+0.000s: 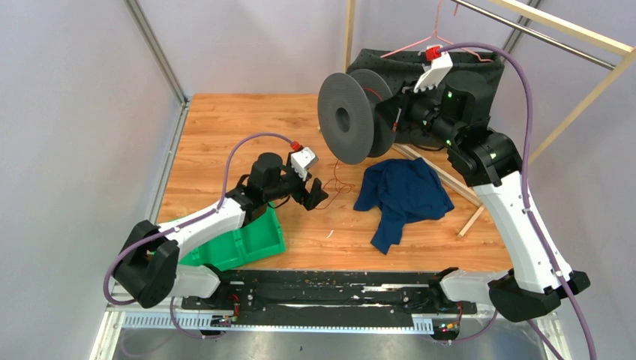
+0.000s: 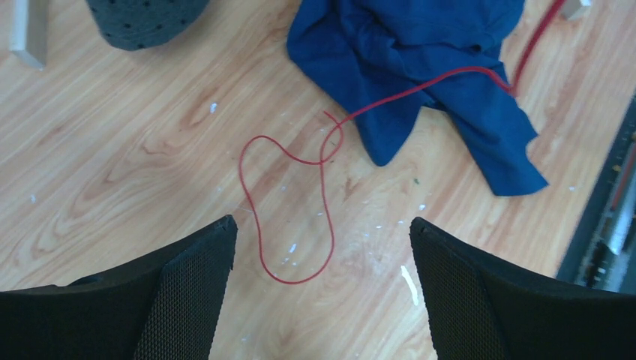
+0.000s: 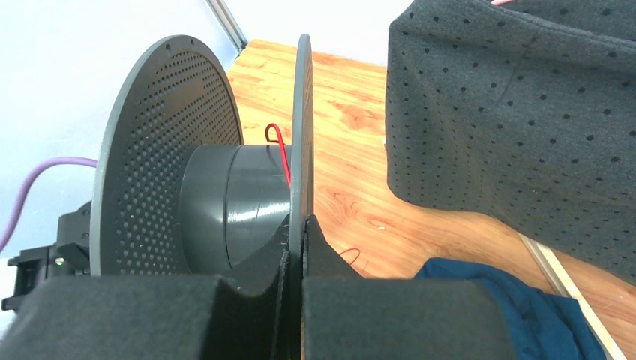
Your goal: Wrap the cables
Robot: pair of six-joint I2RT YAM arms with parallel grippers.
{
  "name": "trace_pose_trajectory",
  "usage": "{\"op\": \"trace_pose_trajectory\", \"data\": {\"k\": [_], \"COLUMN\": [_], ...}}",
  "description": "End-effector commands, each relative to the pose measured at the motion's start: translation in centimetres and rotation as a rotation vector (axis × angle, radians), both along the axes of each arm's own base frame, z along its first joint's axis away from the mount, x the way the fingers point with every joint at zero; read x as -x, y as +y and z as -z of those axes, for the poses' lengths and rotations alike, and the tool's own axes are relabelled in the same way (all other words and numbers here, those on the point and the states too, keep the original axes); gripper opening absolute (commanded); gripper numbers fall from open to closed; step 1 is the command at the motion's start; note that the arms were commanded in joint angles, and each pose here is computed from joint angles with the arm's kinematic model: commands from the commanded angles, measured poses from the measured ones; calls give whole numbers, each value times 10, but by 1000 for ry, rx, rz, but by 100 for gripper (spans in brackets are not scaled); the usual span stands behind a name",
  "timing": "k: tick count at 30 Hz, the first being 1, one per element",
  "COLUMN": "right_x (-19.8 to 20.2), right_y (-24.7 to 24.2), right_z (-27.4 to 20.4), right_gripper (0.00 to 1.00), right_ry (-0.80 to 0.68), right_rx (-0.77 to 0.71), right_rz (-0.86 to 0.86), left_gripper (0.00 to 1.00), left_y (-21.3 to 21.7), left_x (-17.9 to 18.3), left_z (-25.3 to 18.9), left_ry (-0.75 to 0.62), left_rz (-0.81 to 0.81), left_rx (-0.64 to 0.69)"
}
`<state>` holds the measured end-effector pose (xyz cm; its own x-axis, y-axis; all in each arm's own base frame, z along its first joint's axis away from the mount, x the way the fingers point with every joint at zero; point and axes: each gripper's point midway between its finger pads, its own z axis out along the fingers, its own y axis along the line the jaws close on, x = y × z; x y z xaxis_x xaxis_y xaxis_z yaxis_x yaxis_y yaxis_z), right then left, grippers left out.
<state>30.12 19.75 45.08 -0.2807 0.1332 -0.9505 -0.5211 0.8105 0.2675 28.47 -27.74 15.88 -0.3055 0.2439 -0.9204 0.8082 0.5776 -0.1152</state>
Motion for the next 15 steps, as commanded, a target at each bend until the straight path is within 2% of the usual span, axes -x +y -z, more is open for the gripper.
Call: {"op": "trace_pose_trajectory", "data": {"k": [1,5,12,15], "right_x": [9,10,5,2], "right_y": [-13,-17,-23,-21], "right_z": [-38,-41,-41,-38], "right_gripper": [1,1,1,1], "right_ry": [-81,-73,-41,-26], "right_rx": [-95,-141,-201,-206], "right_rz": [38,58,109,107], "left_gripper": [88,88,87,85], "left_y": [-6,-18,-33,-40], "left_x": [-21,-15,1,6], "left_z": [-47,-55,-97,-112], "left_ry": [-276,-312,-360,-386], "left_rz": [-14,49,114,145], "left_rx": [159,222,524,580]}}
